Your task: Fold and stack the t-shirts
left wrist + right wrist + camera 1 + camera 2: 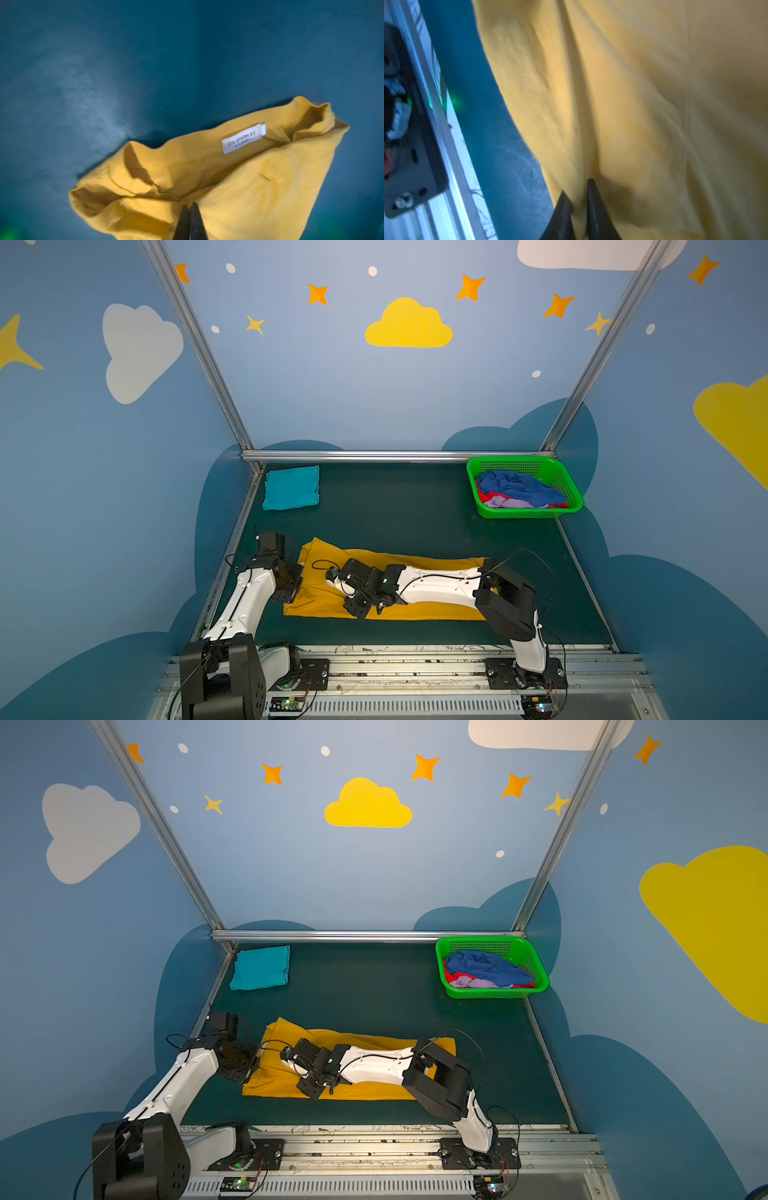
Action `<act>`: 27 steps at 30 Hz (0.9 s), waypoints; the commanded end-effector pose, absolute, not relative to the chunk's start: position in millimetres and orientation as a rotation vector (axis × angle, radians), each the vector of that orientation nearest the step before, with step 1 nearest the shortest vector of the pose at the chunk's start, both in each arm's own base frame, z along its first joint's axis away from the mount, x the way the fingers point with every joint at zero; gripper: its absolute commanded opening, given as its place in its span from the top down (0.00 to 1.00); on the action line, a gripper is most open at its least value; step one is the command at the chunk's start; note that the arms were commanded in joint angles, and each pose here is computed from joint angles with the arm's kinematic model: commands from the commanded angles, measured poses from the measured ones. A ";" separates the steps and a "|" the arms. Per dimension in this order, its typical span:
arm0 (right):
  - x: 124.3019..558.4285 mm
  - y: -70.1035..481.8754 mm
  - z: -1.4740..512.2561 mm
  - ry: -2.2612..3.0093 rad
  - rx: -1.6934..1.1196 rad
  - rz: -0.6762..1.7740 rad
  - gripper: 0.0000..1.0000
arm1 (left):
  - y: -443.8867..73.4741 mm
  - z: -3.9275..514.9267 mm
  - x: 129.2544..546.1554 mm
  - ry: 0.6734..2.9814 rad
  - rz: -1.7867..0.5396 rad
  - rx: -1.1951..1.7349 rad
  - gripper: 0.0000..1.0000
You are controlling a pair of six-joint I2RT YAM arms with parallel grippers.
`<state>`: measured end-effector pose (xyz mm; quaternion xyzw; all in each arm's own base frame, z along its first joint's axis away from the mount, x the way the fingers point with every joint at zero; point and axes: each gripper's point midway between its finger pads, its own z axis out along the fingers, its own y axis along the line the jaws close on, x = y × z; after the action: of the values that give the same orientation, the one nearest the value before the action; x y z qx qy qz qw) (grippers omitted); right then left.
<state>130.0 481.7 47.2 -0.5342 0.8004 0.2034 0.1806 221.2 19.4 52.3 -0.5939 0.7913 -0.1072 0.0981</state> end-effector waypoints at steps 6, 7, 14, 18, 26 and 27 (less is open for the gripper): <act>104.1 467.7 32.8 2.279 -1.609 0.523 0.57 | 26.9 45.9 171.9 2.321 -0.200 -1.803 0.46; 105.2 467.3 36.2 2.279 -1.599 0.528 0.57 | 28.5 46.6 169.8 2.300 -0.196 -1.803 0.43; 136.2 439.8 101.1 2.409 -1.303 0.818 0.57 | 37.1 82.0 205.0 2.200 -0.274 -1.657 0.29; 180.4 383.5 141.7 2.464 -1.022 0.807 0.55 | 40.7 82.9 239.8 2.256 -0.269 -1.613 0.25; 260.8 213.1 125.8 2.696 -0.427 0.358 0.33 | 34.4 48.0 309.1 2.433 -0.278 -1.564 0.15; 265.6 197.4 121.4 2.717 -0.370 0.312 0.31 | 33.3 46.0 316.0 2.445 -0.274 -1.554 0.14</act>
<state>274.2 255.8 167.1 -0.1900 0.9254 0.1982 0.2611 291.8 36.8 43.8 -0.5562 0.8206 -0.0828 0.1016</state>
